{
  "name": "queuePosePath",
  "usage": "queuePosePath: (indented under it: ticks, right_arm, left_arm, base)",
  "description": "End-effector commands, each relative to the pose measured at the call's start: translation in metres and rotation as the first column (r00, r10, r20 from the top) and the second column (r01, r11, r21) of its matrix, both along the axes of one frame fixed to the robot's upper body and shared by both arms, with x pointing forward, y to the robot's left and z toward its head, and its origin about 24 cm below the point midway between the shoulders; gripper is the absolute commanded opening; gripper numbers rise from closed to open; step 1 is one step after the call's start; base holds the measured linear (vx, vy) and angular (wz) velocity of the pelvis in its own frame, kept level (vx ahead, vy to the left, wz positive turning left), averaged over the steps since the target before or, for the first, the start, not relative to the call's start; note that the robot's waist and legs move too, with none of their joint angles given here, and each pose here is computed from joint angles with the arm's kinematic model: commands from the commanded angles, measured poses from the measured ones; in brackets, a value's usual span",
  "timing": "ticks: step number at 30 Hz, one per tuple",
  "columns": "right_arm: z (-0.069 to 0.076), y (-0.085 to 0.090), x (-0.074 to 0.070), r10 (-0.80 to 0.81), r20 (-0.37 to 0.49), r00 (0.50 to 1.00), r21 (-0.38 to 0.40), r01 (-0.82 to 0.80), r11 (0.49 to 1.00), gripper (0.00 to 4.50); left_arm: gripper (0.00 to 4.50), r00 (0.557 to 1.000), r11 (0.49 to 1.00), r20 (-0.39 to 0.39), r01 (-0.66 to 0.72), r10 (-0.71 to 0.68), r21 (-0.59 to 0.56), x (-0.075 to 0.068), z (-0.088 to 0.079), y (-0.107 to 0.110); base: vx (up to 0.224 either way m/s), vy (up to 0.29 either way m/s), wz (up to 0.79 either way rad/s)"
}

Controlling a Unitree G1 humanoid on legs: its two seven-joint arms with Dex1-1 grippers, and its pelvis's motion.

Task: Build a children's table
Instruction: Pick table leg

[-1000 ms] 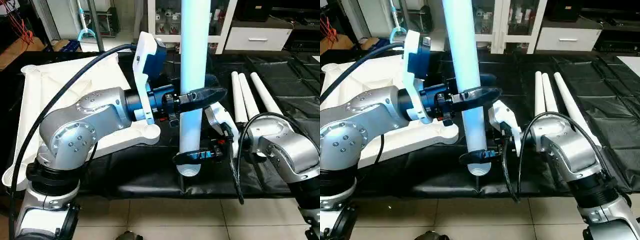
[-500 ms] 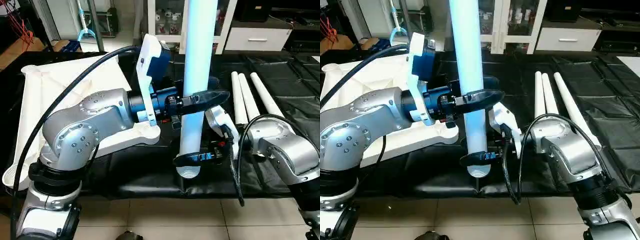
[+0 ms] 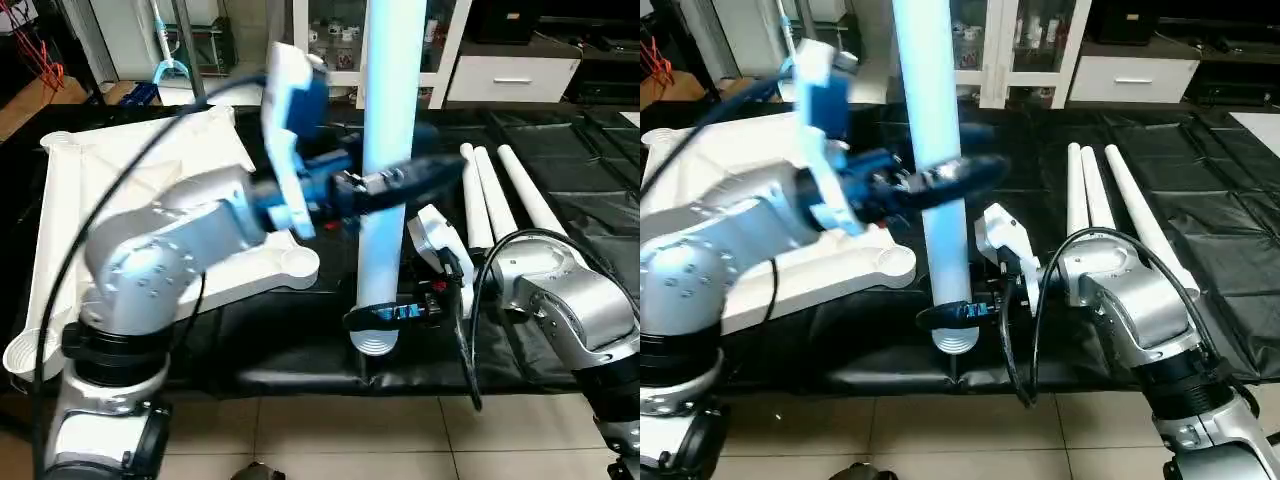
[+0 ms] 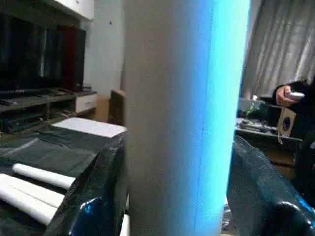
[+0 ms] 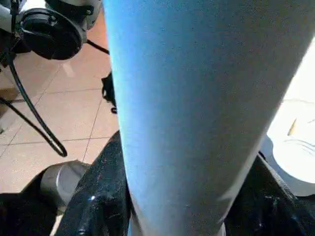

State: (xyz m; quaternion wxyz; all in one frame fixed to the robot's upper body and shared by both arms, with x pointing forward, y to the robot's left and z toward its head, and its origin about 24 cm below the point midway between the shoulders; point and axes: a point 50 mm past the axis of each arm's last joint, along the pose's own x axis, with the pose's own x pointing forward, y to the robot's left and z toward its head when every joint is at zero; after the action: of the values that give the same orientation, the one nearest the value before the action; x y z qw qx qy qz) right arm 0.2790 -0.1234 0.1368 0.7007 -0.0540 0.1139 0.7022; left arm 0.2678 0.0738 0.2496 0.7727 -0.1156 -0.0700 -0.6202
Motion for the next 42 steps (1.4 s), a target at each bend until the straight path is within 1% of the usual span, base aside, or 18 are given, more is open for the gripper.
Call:
queuePosePath:
  ticks: [1,4,8,10,11,13,14,16,17,18,21,25,27,28,29,34,37,42]
  right_arm:
    - [0.010,-0.004,0.007,-0.048,0.044,0.998,0.029,0.047,0.998,1.89]
    - [0.014,-0.009,0.021,-0.191,0.093,0.977,0.076,0.184,0.980,1.89]
    - [0.024,-0.023,0.047,-0.506,0.110,0.855,0.207,0.478,0.853,1.89]
    - [0.024,-0.028,0.050,-0.571,0.105,0.814,0.225,0.540,0.811,1.88]
    - [0.022,-0.037,0.051,-0.659,0.106,0.745,0.248,0.622,0.743,1.88]
    - [0.021,-0.039,0.050,-0.676,0.108,0.729,0.254,0.637,0.728,1.88]
    - [0.018,-0.041,0.047,-0.721,0.135,0.679,0.263,0.677,0.687,1.88]
    - [0.013,-0.043,0.037,-0.785,0.199,0.587,0.294,0.728,0.619,1.88]
    - [0.013,-0.043,0.037,-0.785,0.199,0.587,0.294,0.728,0.619,1.88]
    - [0.011,-0.045,0.029,-0.851,0.240,0.467,0.355,0.774,0.525,1.88]
    - [0.009,-0.044,0.019,-0.903,0.237,0.359,0.364,0.829,0.425,1.88]
    - [0.002,-0.042,0.015,-0.924,0.135,0.358,0.316,0.868,0.383,1.88]
    - [0.002,-0.042,0.015,-0.924,0.135,0.358,0.316,0.868,0.383,1.88]
    - [-0.007,-0.040,0.012,-0.916,0.023,0.400,0.292,0.874,0.389,1.88]
    - [-0.019,-0.042,0.012,-0.926,-0.016,0.378,0.255,0.897,0.362,1.88]
    - [-0.022,-0.043,0.018,-0.946,0.011,0.324,0.283,0.906,0.314,1.88]
    - [-0.016,-0.037,0.024,-0.946,0.097,0.310,0.340,0.883,0.325,1.88]
    - [-0.024,-0.029,0.017,-0.907,0.042,0.419,0.279,0.867,0.414,1.88]
  left_arm:
    - [3.18,1.000,1.000,-0.014,-0.023,0.023,-0.007,0.002,0.001,0.006]
    - [3.49,0.998,0.998,-0.012,-0.069,0.069,-0.005,0.005,0.001,0.014]
    - [3.62,0.982,0.983,-0.025,-0.186,0.186,-0.009,0.010,-0.009,0.042]
    - [3.62,0.974,0.974,-0.043,-0.223,0.222,-0.032,0.010,-0.012,0.051]
    - [3.62,0.947,0.946,-0.072,-0.319,0.314,-0.055,0.010,-0.019,0.069]
    - [3.62,0.935,0.934,-0.078,-0.352,0.347,-0.056,0.010,-0.021,0.074]
    - [3.62,0.876,0.879,-0.098,-0.476,0.472,-0.017,0.014,-0.032,0.085]
    - [3.62,0.665,0.662,-0.019,-0.740,0.747,0.118,0.024,-0.056,0.108]
    - [3.62,0.665,0.662,-0.019,-0.740,0.747,0.118,0.024,-0.056,0.108]
    - [3.62,0.488,0.489,-0.051,-0.855,0.871,0.172,0.023,-0.079,0.121]
    - [3.62,0.406,0.411,-0.066,-0.889,0.911,0.201,0.005,-0.096,0.114]
    - [3.62,0.328,0.331,-0.050,-0.923,0.943,0.195,-0.009,-0.108,0.107]
    - [3.62,0.328,0.331,-0.050,-0.923,0.943,0.195,-0.009,-0.108,0.107]
    - [3.62,0.278,0.275,-0.023,-0.933,0.960,0.233,-0.009,-0.120,0.102]
    - [3.62,0.245,0.231,0.023,-0.938,0.969,0.260,-0.008,-0.133,0.094]
    - [3.62,0.252,0.243,0.007,-0.937,0.968,0.252,-0.004,-0.144,0.078]
    - [3.62,0.327,0.308,0.047,-0.923,0.944,0.233,-0.002,-0.136,0.069]
    - [3.62,0.286,0.277,0.003,-0.930,0.958,0.241,-0.003,-0.138,0.073]
  base:
    - [0.000,0.000,0.00]
    - [0.000,0.000,0.00]
    - [0.000,0.000,0.00]
    - [0.000,0.000,0.00]
    - [0.000,0.000,0.00]
    - [0.000,0.000,0.00]
    - [0.000,0.000,0.00]
    - [0.000,0.000,0.00]
    - [0.000,0.000,0.00]
    - [0.000,0.000,0.00]
    - [0.000,0.000,0.00]
    - [0.000,0.000,0.00]
    - [0.000,0.000,0.00]
    - [0.000,0.000,0.00]
    - [0.000,0.000,0.00]
    - [0.000,0.000,0.00]
    - [0.000,0.000,0.00]
    - [0.000,0.000,0.00]
